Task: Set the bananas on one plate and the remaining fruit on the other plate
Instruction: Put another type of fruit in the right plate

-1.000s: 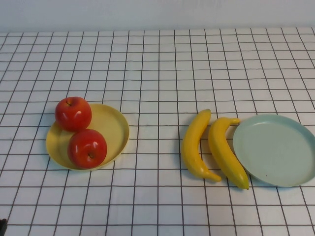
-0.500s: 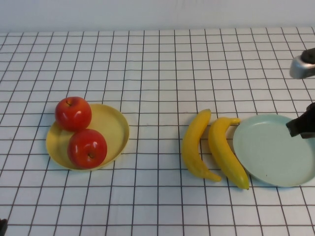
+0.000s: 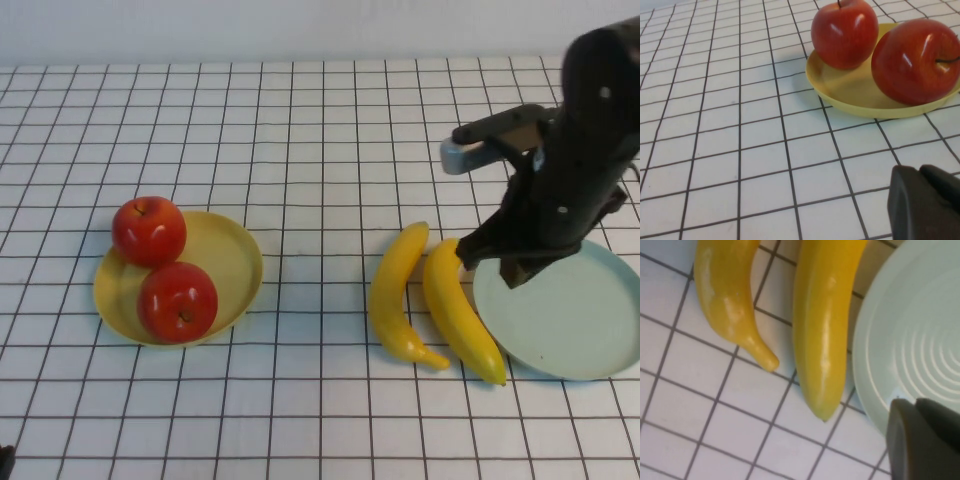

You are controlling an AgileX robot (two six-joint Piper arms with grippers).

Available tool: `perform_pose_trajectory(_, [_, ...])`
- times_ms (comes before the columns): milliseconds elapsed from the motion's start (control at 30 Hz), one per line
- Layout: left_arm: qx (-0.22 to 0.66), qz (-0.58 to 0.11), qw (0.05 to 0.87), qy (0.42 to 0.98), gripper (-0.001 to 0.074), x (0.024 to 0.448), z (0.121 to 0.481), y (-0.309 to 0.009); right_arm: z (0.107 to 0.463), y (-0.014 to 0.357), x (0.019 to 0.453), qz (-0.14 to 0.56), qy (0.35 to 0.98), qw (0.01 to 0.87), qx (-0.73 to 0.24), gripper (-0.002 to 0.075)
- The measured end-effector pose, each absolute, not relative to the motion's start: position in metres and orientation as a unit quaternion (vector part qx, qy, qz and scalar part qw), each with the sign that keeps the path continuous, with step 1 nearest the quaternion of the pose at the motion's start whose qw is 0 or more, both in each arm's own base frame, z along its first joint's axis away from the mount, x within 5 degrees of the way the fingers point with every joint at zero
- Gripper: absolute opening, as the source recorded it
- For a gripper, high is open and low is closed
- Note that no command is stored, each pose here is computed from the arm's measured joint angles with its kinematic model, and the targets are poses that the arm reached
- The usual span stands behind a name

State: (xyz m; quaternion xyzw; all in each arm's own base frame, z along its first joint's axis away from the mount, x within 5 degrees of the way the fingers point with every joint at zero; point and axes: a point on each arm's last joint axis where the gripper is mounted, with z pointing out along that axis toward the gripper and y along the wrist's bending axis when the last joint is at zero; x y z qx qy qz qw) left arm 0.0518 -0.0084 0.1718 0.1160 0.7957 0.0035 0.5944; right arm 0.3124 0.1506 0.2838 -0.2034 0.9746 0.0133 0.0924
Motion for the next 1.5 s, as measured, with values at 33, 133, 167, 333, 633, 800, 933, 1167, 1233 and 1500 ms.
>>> perform_pose_trajectory(33, [0.116,0.003,0.594,0.796,-0.0004,0.052,0.172,-0.008,0.278,0.157,0.32,0.016,0.975,0.085,-0.203,0.0025])
perform_pose_trajectory(133, [0.117,0.004,0.594,0.796,-0.0004,0.052,0.172,-0.008,0.258,0.176,0.338,0.022,0.979,0.065,-0.193,0.0167])
perform_pose_trajectory(167, [0.117,0.004,0.594,0.796,-0.0004,0.052,0.172,-0.008,0.254,0.18,0.342,0.024,0.98,0.063,-0.187,0.0242])
perform_pose_trajectory(333, [0.117,0.005,0.594,0.796,-0.0004,0.052,0.172,-0.008,0.237,0.204,0.349,0.03,0.98,0.047,-0.189,0.0534])
perform_pose_trajectory(633, [0.117,0.005,0.594,0.796,-0.0004,0.052,0.172,-0.008,0.215,0.217,0.356,0.031,0.984,0.048,-0.169,0.0498])
perform_pose_trajectory(800, [0.117,0.005,0.594,0.796,-0.0004,0.052,0.172,-0.008,0.212,0.215,0.358,0.018,0.985,0.055,-0.161,0.0487])
perform_pose_trajectory(933, [0.117,0.005,0.594,0.796,-0.0004,0.052,0.172,-0.008,0.208,0.215,0.36,0.01,0.985,0.055,-0.161,0.0485])
perform_pose_trajectory(1167, [0.117,0.005,0.594,0.796,-0.0004,0.052,0.172,-0.008,0.204,0.215,0.363,0.002,0.985,0.055,-0.162,0.0437])
perform_pose_trajectory(1233, [0.117,0.005,0.594,0.796,-0.0004,0.052,0.172,-0.008,0.204,0.214,0.363,-0.002,0.985,0.056,-0.163,0.0382])
perform_pose_trajectory(1500, [0.117,0.005,0.594,0.796,-0.0004,0.052,0.172,-0.008,0.204,0.214,0.364,-0.005,0.985,0.058,-0.164,0.0258])
